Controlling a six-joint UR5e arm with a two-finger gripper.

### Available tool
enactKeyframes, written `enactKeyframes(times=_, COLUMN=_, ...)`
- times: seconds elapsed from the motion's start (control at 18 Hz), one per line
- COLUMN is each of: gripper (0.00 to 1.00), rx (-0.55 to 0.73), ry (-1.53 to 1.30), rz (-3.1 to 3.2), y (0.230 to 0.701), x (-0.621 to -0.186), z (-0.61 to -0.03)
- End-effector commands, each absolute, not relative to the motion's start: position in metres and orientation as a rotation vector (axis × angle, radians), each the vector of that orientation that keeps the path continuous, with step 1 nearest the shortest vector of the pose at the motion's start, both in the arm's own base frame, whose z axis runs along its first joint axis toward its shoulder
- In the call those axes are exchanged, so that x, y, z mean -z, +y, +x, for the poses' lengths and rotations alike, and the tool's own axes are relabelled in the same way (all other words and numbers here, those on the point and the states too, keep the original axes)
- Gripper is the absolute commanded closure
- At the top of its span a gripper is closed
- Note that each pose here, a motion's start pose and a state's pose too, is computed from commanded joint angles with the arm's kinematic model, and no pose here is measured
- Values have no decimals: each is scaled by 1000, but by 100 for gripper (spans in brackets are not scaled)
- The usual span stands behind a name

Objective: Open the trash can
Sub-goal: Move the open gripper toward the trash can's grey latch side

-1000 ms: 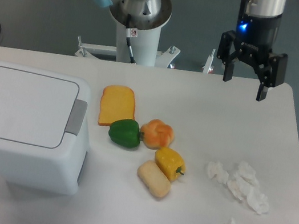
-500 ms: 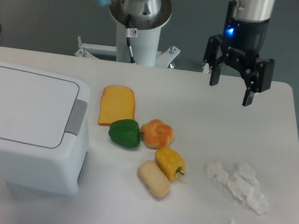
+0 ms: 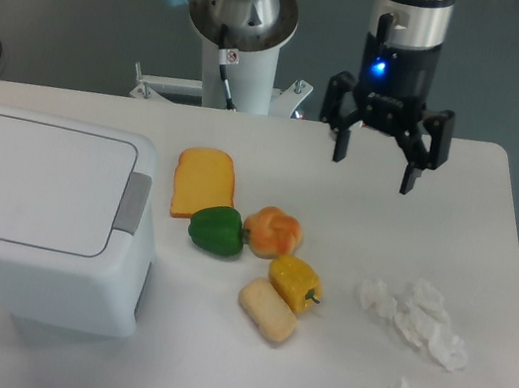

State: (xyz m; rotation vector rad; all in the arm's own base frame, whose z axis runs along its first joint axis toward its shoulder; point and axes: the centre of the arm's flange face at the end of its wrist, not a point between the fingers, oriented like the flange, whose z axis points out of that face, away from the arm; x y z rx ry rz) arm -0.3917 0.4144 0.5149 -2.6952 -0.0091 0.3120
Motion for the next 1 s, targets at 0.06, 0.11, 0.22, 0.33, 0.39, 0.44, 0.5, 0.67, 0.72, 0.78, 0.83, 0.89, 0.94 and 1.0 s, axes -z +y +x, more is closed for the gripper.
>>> enactKeyframes(times=0.06, gripper=0, rx=-306, ry=-7, rz=-2695, y=419, x=-514, z=-391)
enactKeyframes(times=0.11, gripper=0, rx=-303, ry=-9, rz=-2694, y=421, x=-514, z=-389)
enactKeyframes(times=0.22, gripper=0, rx=-304, ry=-38, rz=-2689, y=421, x=-516, z=-390)
enactKeyframes(times=0.33, gripper=0, rx=-280, ry=-134, rz=-2678, y=422, x=-518, z=-391)
enactKeyframes(times=0.39, gripper=0, rx=-245, ry=-223, rz=-2666, y=426, x=-515, z=-391)
enactKeyframes(times=0.44, gripper=0, rx=-206, ry=-308, rz=-2644, y=433, x=-515, z=-386)
enactKeyframes(times=0.5, gripper=0, rx=-174, ry=-396, rz=-2623, y=436, x=-516, z=-382)
enactKeyframes(times=0.67, gripper=0, rx=-104, ry=-577, rz=-2576, y=449, x=-516, z=-376)
enactKeyframes(times=0.72, gripper=0, rx=-85, ry=-611, rz=-2569, y=453, x=-514, z=-374)
enactKeyframes(times=0.78, gripper=0, rx=-66, ry=-631, rz=-2558, y=458, x=-515, z=-369)
enactKeyframes(times=0.83, gripper=0, rx=-33, ry=-664, rz=-2536, y=460, x=-517, z=-367)
enactKeyframes(times=0.89, gripper=0, rx=14, ry=-716, rz=-2505, y=462, x=-518, z=-366)
enactKeyframes(times=0.94, gripper=0, rx=56, ry=-773, rz=-2475, y=463, x=-518, z=-365)
enactKeyframes(times=1.0, gripper=0, rx=86, ry=-812, rz=-2451, y=465, x=-520, z=-365)
